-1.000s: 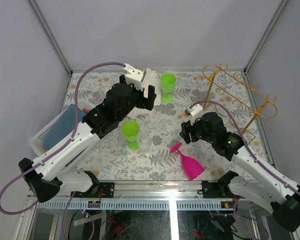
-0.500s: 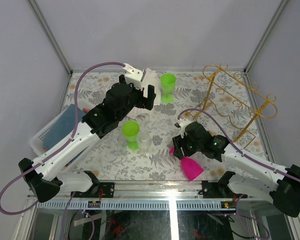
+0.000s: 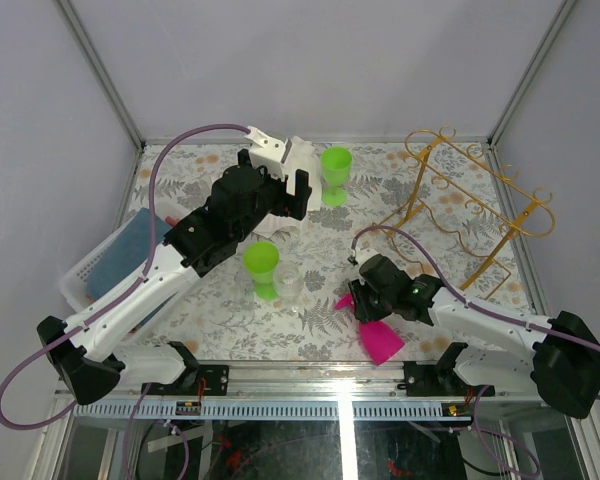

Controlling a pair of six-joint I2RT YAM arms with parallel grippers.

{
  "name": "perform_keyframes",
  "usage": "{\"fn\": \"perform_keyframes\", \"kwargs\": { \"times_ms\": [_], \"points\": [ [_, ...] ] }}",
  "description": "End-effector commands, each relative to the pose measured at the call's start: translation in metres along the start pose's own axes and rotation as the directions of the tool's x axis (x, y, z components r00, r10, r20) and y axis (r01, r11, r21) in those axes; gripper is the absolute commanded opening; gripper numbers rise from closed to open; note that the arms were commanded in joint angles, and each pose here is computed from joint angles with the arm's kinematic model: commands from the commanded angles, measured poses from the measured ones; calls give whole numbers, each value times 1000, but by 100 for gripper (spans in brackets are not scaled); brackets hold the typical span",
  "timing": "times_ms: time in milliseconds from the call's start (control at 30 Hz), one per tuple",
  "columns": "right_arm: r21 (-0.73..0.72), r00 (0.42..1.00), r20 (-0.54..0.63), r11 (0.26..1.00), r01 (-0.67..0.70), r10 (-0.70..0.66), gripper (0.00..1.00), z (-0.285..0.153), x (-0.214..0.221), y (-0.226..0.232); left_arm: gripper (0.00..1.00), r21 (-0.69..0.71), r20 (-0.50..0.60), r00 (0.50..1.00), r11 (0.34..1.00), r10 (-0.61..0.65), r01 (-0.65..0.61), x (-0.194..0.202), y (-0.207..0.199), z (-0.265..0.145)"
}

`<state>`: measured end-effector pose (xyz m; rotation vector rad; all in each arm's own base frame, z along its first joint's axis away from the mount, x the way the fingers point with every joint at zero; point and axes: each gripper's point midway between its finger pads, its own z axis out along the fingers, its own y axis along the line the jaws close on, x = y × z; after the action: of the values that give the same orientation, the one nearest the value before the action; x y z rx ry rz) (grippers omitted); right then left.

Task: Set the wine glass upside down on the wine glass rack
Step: Turn the wine glass upside down at the wine rack.

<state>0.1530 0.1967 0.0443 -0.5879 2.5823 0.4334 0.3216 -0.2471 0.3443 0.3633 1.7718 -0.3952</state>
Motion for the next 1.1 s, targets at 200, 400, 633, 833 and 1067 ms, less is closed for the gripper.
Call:
{"fn": "perform_keyframes", "kwargs": {
  "times_ms": [200, 400, 633, 833, 1067],
  "points": [
    [5, 1000, 9, 1000, -4, 4, 37, 4, 1, 1, 86, -7, 60, 998, 1000, -18, 18, -15, 2, 1],
    [9, 1000, -17, 1000, -7, 7, 27, 12, 8, 0, 86, -8, 61, 998, 1000, -17, 17, -15, 3, 1],
    [24, 999, 45, 1000, -5, 4, 0, 3, -4, -2, 86, -7, 62, 998, 1000, -17, 17, -15, 3, 1],
    [-8, 978, 208, 999, 36, -34, 0, -17, -39, 5, 86, -5, 60, 998, 1000, -18, 18, -15, 2, 1],
    [-3, 863, 500, 996, 89, -75, 0, -49, -93, 7, 86, -9, 67, 998, 1000, -21, 22, -17, 3, 0]
  ]
}}
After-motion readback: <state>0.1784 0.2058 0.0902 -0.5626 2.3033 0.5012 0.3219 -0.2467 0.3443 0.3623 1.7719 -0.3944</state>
